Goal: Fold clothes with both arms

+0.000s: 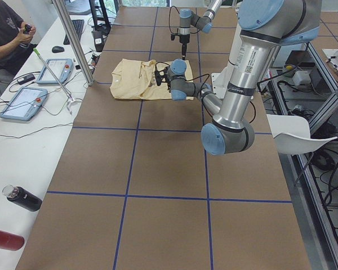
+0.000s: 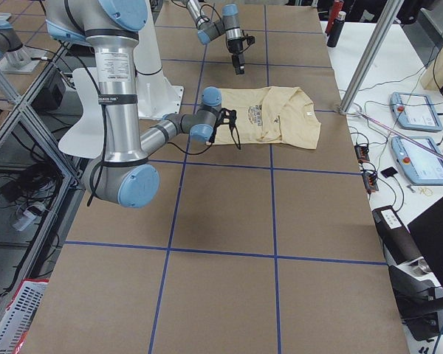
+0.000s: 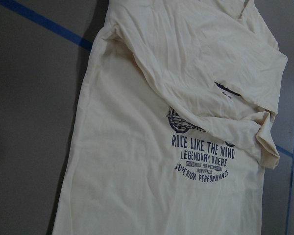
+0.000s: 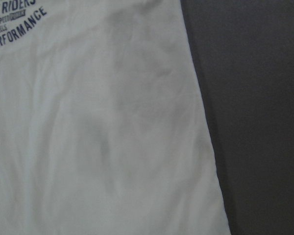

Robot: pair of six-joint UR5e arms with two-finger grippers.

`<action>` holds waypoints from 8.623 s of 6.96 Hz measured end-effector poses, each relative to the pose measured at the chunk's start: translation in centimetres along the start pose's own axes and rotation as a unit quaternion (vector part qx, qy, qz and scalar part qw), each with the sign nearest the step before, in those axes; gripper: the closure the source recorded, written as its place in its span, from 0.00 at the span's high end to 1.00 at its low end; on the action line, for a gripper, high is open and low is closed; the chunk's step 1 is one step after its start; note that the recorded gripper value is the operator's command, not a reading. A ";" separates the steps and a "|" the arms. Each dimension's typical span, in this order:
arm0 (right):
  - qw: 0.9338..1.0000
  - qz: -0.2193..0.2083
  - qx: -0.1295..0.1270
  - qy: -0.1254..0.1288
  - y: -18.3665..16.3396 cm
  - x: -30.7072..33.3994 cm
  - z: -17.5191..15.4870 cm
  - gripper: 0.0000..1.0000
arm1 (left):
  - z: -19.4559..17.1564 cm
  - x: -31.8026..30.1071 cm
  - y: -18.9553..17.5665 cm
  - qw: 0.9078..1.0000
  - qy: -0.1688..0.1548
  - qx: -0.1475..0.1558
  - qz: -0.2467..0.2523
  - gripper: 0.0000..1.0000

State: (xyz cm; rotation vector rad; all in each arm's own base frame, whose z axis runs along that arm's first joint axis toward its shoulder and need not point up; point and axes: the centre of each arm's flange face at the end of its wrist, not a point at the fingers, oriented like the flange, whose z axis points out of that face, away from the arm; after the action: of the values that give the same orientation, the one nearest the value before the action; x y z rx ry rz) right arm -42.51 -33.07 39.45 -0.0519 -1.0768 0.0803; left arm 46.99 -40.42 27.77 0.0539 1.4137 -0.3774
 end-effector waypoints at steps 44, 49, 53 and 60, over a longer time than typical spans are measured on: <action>1.000 0.023 -0.009 0.006 0.2 0.2 1.0 0.00 | 5.9 -2.5 13.8 0.980 -0.194 -0.008 0.046 0.87; 1.000 0.024 -0.007 0.006 0.0 0.2 0.9 0.00 | 5.9 -3.1 13.8 0.979 -0.198 -0.008 0.046 0.83; 1.000 0.025 -0.007 0.005 -0.2 0.2 0.7 0.00 | 5.7 -2.9 13.9 0.979 -0.198 -0.009 0.046 0.81; 1.000 0.026 -0.005 0.002 -0.7 0.2 0.1 0.00 | 5.6 -2.8 14.0 0.979 -0.197 -0.010 0.046 0.17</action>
State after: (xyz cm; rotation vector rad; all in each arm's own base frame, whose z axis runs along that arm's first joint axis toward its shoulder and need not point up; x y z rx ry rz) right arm -42.50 -33.75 39.75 -0.0898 -1.0729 0.1223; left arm 56.05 -28.12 28.81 0.0251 1.0190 -0.2781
